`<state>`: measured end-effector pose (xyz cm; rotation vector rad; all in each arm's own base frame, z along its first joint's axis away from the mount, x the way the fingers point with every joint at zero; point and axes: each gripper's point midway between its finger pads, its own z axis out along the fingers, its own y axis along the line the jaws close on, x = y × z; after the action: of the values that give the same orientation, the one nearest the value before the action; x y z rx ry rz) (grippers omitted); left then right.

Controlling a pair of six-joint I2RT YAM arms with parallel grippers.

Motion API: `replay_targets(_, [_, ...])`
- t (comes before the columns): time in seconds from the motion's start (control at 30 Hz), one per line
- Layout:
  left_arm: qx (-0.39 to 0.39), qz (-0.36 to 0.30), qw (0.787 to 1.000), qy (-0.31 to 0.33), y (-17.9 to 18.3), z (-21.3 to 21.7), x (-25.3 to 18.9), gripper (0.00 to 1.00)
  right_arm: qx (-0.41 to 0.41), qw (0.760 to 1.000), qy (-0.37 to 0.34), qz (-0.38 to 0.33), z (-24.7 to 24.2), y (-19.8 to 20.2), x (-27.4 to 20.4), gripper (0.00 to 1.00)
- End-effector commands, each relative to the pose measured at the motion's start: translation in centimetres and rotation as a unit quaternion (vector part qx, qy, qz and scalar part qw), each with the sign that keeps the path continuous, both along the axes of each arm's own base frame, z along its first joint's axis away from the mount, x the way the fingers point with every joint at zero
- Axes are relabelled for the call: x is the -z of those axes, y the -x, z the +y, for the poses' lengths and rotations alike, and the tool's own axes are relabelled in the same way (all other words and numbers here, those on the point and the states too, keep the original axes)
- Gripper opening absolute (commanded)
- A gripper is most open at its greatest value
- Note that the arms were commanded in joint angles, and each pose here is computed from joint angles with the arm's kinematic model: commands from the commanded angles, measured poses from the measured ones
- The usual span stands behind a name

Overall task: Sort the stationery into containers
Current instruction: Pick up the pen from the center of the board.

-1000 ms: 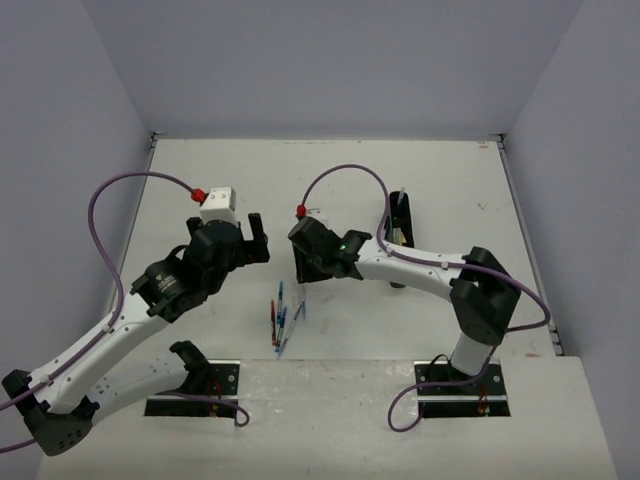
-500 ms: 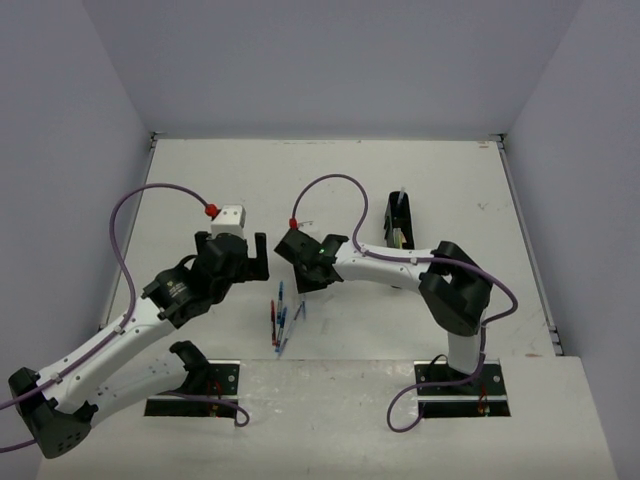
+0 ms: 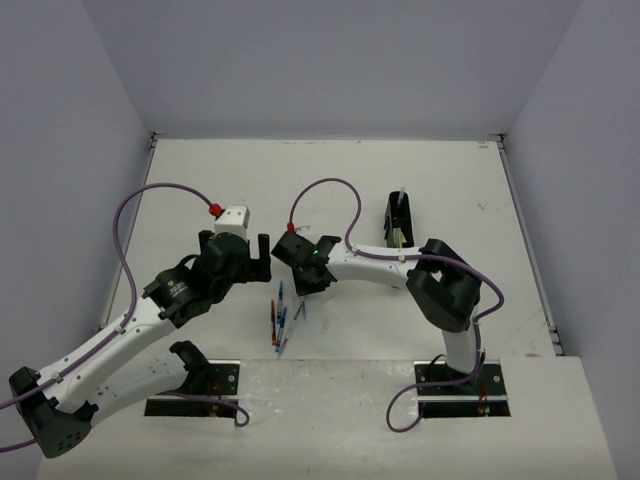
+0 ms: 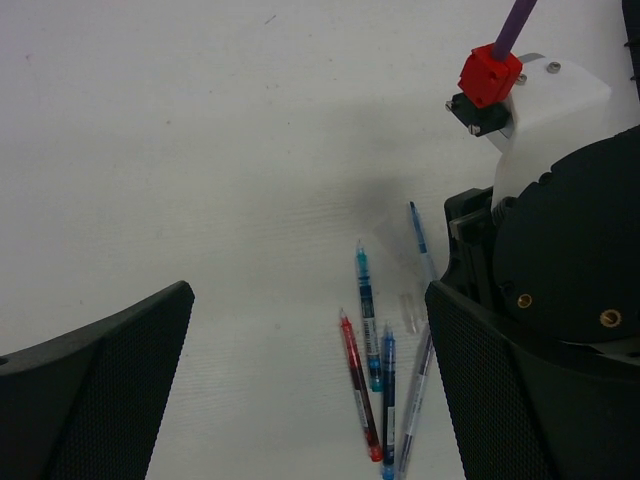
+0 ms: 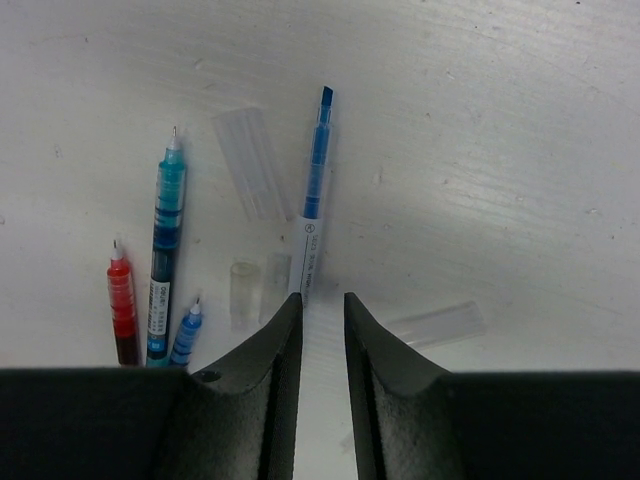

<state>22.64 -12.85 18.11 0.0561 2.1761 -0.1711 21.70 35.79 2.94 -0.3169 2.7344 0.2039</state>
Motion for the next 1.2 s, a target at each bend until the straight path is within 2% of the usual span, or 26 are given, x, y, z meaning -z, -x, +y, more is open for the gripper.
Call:
replay_targets(0.0, [0.019, -0.017, 1.000, 0.007, -0.4, -0.6, -0.8, 1.00, 0.003, 1.000, -0.021, -0.002, 1.4, -0.4, -0.6, 0.23])
replay_targets(0.57, [0.026, -0.016, 0.999, 0.008, -0.3, -0.8, -0.7, 1.00, 0.006, 1.000, -0.014, 0.012, 1.4, 0.0, 1.0, 0.20])
replay_targets(0.83, [0.028, -0.014, 0.999, 0.007, -0.3, -0.9, -0.6, 1.00, 0.004, 0.999, -0.053, -0.004, 2.4, -0.4, -1.8, 0.24])
replay_targets(0.9, [0.029, -0.015, 0.999, 0.008, -0.3, -0.9, -0.6, 1.00, 0.003, 0.998, -0.062, -0.008, 2.8, -0.5, -2.4, 0.30])
replay_targets(0.97, [0.029, -0.015, 0.999, 0.009, -0.3, -0.9, -0.7, 1.00, 0.002, 0.998, -0.062, -0.007, 3.0, -0.5, -2.4, 0.32])
replay_targets(1.17, [0.031, -0.015, 0.999, 0.008, -0.3, -1.0, -0.6, 1.00, -0.009, 0.997, -0.073, -0.005, 4.2, -0.4, -2.9, 0.33])
